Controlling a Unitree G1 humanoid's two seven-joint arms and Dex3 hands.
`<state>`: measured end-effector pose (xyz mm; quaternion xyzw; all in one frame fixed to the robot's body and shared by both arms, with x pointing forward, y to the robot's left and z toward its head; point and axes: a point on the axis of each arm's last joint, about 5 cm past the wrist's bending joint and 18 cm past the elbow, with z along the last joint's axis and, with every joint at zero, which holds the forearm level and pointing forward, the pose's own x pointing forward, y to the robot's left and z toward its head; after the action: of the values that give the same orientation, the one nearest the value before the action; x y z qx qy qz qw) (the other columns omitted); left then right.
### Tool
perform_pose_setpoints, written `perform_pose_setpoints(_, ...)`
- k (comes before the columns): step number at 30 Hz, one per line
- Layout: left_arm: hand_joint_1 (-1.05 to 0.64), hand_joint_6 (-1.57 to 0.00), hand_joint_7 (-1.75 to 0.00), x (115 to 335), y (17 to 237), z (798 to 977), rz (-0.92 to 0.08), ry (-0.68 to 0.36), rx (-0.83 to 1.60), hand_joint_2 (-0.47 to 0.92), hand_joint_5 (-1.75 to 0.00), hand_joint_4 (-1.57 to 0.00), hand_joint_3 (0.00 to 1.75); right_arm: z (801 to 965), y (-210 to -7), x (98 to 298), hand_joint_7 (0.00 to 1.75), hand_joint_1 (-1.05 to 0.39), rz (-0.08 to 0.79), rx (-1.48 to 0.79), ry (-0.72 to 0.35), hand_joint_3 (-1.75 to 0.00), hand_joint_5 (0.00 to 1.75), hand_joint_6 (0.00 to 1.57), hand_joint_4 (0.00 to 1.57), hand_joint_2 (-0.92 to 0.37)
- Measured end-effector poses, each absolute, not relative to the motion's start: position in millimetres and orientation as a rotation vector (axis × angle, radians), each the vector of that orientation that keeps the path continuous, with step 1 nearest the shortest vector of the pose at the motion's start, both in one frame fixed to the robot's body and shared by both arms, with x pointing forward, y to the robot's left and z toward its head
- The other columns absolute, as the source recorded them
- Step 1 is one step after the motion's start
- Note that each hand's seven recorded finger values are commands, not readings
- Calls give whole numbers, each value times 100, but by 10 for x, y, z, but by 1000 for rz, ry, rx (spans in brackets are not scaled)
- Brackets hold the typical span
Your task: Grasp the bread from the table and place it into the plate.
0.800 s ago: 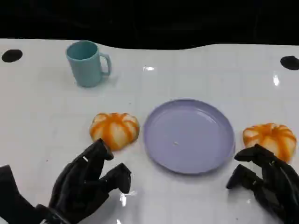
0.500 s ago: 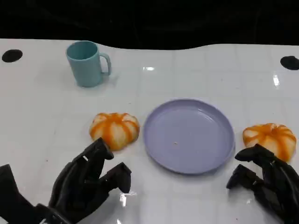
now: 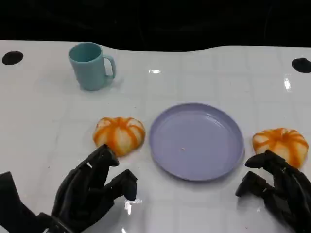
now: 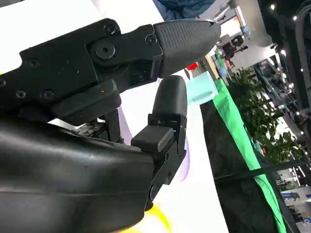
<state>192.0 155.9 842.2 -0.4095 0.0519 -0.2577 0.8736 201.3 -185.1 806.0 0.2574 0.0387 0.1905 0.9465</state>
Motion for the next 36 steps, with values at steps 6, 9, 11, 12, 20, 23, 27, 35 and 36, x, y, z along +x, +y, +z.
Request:
perform_pose_setpoints(6, -58, -60, -149, 1923, 1573, 8431, -531, 102, -821, 92, -175, -72, 34, 8060, -1850, 2014, 119, -53, 390, 526, 81, -24, 151, 59, 65, -92)
perform_pose_setpoints(9, -61, -54, -92, 1926, 1581, 8440, -524, 84, -799, 92, -138, -61, 28, 8063, -1853, 2017, 119, -53, 391, 531, 87, -24, 150, 59, 65, -92)
perform_pose_setpoints(11, -61, -56, -44, 1940, 1586, 8488, -484, 42, -681, 92, -110, -53, 22, 8068, -1853, 2021, 119, -53, 388, 528, 88, -24, 150, 59, 66, -92)
perform_pose_setpoints(12, -61, -56, -31, 1954, 1587, 8535, -463, 2, -606, 92, -101, -50, 20, 8070, -1851, 2022, 119, -53, 385, 528, 88, -23, 150, 60, 66, -92)
perform_pose_setpoints(20, -50, -36, -3, 2029, 1573, 8825, -406, -165, -121, 92, -58, -15, 9, 8074, -1843, 2025, 118, -52, 379, 527, 88, -24, 150, 58, 65, -92)
perform_pose_setpoints(23, -49, -34, -1, 2080, 1589, 8947, -404, -216, 14, 92, -55, -10, 8, 8073, -1846, 2023, 118, -52, 376, 526, 86, -23, 150, 58, 65, -92)
perform_pose_setpoints(27, -46, -29, 0, 2117, 1564, 9038, -393, -232, 225, 88, -46, -1, 3, 8074, -1843, 2023, 119, -53, 377, 528, 86, -21, 151, 60, 66, -92)
perform_pose_setpoints(35, -41, -24, 0, 2242, 1530, 9295, -362, -317, 701, 82, -22, 0, 0, 8080, -1841, 2021, 116, -54, 369, 527, 89, -20, 150, 63, 67, -92)
perform_pose_setpoints(36, -41, -24, 0, 2255, 1522, 9308, -358, -323, 749, 81, -21, 0, 0, 8080, -1841, 2021, 116, -54, 368, 527, 89, -20, 150, 63, 67, -92)
